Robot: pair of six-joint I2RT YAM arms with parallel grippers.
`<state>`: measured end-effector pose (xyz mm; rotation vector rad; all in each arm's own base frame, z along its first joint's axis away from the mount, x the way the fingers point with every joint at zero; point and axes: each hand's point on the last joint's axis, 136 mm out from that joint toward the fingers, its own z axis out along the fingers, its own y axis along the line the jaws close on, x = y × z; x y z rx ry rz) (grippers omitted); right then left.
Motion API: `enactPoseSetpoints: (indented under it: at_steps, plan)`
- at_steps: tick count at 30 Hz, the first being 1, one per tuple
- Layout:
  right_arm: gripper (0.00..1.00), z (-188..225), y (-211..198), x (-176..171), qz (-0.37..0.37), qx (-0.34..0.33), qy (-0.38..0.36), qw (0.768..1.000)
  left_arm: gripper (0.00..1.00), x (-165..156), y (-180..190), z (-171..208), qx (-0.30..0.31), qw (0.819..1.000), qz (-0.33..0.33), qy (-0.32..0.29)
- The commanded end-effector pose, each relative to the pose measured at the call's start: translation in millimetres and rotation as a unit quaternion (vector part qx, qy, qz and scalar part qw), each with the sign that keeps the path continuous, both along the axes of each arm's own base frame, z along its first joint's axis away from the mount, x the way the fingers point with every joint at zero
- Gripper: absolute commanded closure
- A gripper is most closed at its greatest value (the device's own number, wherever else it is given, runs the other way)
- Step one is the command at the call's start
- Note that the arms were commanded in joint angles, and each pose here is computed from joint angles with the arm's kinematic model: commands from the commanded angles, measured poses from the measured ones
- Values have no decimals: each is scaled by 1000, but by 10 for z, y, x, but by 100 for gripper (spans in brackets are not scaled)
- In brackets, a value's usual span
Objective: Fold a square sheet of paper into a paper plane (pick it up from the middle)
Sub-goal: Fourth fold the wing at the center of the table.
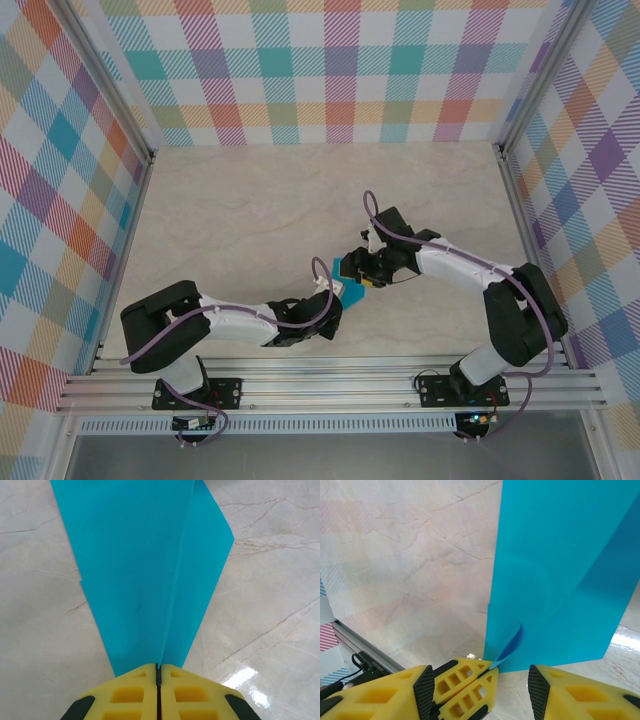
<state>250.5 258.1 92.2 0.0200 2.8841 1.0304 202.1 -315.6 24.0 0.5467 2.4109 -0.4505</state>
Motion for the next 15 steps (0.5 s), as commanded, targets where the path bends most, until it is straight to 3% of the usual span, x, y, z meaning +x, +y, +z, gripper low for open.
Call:
enactPoseSetpoints:
  at_steps: [1, 4, 12, 15]
  plan:
    - [44, -8, -76, -78, 2, -4, -3, 1000, 92, -23, -101, 104, -52, 998, -16, 20]
    - [47, 2, -85, -109, 4, 1, -6, 1000, 92, -19, -98, 92, -69, 997, -18, 38]
    - [72, -66, 11, -152, 15, 33, 6, 999, 92, 18, -4, 101, -120, 991, -4, 67]
    - [77, -97, 62, -119, 18, 42, 13, 999, 92, 18, 32, 91, -136, 988, 0, 77]
